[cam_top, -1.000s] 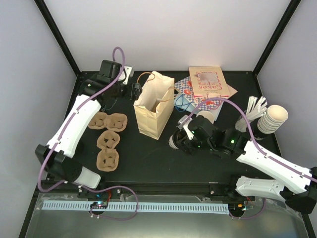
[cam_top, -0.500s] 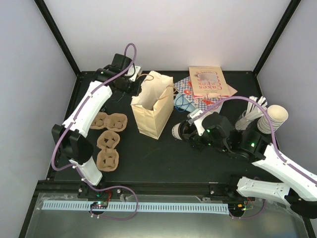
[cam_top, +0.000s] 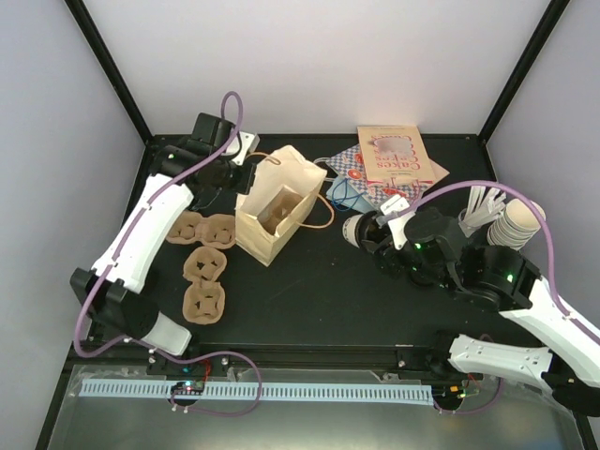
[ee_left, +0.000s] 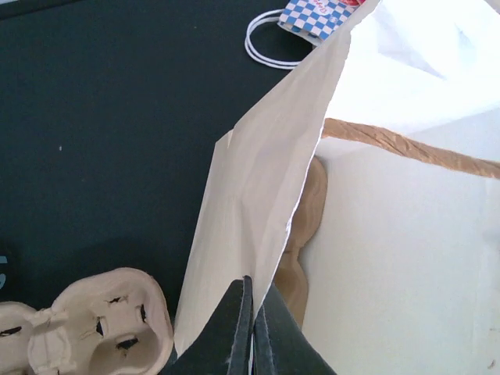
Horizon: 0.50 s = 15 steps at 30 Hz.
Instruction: Pack the takeout coffee
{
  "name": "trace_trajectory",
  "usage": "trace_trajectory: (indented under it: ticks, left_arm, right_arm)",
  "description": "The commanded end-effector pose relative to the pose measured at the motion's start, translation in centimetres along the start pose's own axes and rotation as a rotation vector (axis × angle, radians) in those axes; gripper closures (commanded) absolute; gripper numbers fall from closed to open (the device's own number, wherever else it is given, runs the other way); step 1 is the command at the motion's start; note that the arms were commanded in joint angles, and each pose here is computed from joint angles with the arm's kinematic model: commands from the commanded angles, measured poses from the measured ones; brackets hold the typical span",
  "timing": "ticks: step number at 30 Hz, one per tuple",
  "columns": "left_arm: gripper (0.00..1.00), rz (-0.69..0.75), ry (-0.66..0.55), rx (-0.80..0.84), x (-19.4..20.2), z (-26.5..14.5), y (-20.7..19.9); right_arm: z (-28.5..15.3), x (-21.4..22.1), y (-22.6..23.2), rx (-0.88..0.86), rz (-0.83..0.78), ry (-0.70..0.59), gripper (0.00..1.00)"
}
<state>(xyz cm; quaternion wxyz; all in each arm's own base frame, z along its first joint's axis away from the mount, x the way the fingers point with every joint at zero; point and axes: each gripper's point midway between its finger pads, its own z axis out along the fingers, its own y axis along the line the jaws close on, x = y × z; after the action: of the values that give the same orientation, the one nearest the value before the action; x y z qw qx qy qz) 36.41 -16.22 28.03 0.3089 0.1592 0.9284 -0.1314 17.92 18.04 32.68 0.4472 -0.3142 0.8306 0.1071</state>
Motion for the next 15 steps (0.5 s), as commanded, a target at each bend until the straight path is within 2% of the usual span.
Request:
trace_trajectory:
  ticks: [1,6,15]
  left_arm:
    - [0.99,0.064,-0.074,0.057,0.1,-2.4,-1.4]
    - [0.99,0.088,-0.092,0.098,1.9,-3.4,-2.4]
    - [0.98,0.172,-0.095,0.133,4.8,-4.7,-4.3]
  right_arm:
    - [-1.9,-1.1,-2.5,0.115,-0.011,-0.044,0.37]
    - [-2.9,-2.0,-3.7,0.168,-0.028,-0.07,0.37]
    - [-4.7,-4.6,-2.9,0.096,-0.073,-0.166,0.37]
